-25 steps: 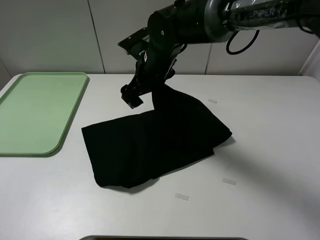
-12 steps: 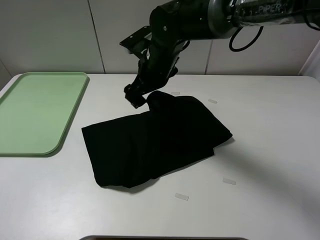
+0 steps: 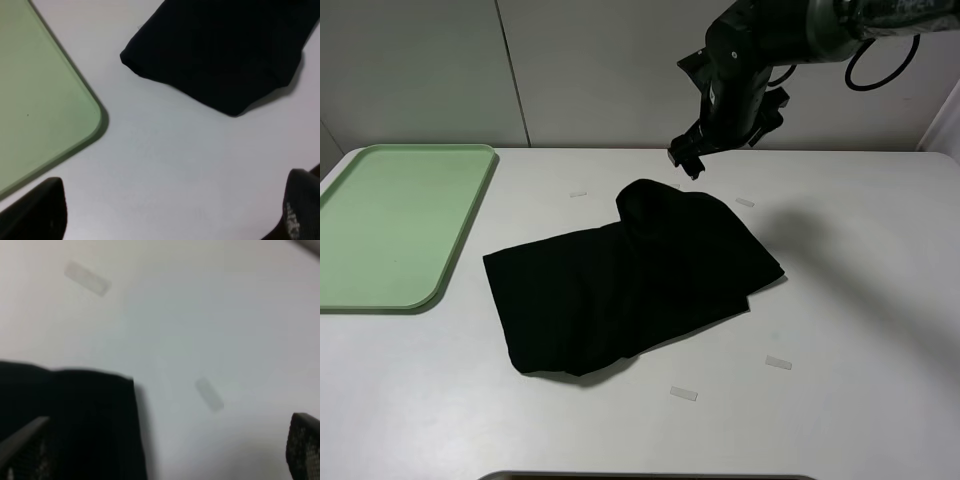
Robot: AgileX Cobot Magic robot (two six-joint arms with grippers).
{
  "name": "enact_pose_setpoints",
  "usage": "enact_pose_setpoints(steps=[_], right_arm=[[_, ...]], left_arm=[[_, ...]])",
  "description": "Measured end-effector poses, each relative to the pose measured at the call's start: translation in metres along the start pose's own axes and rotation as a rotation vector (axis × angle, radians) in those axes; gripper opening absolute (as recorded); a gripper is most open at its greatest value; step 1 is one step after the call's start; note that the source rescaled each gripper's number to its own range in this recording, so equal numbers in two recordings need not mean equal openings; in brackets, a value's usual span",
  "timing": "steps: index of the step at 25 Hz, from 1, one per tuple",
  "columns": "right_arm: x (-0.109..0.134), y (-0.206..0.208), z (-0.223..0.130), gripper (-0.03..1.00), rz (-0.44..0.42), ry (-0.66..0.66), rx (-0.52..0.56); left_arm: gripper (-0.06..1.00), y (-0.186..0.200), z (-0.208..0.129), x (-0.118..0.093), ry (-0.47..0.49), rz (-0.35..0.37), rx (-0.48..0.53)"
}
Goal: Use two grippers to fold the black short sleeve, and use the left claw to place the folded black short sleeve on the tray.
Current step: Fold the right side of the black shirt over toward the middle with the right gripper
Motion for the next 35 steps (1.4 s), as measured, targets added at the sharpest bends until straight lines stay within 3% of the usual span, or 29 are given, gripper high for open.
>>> enact_pose_setpoints(steps=[7,20,35], right_arm=[[0.018,-0.002,0.0,1.0,0.076,-0.065,-0.006],[0.109,-0.011,0.013,1.0,0.258,-0.042,-0.006],[0.148,0.002,0.022,1.0,0.369,-0.089,-0.045]], left_arm=[[0.84,0.0,0.0,0.0,0.0,0.0,0.0],[0.84,0.0,-0.001,0.0,-0.003,0.002,0.01],[0.84,0.002,-0.004,0.001,-0.054,0.008,0.042]])
Point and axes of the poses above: a point on each arm's last joint axis where the gripper is mounted, y pointing back along that axis away from the gripper, x along the wrist's bending axis when the last joint is at zero, z = x × y, the point moved 2 cm from there along -y, pointing out along that axis toward the gripper, and after that the axes turned 15 degrees about y, right-handed, at the moved point
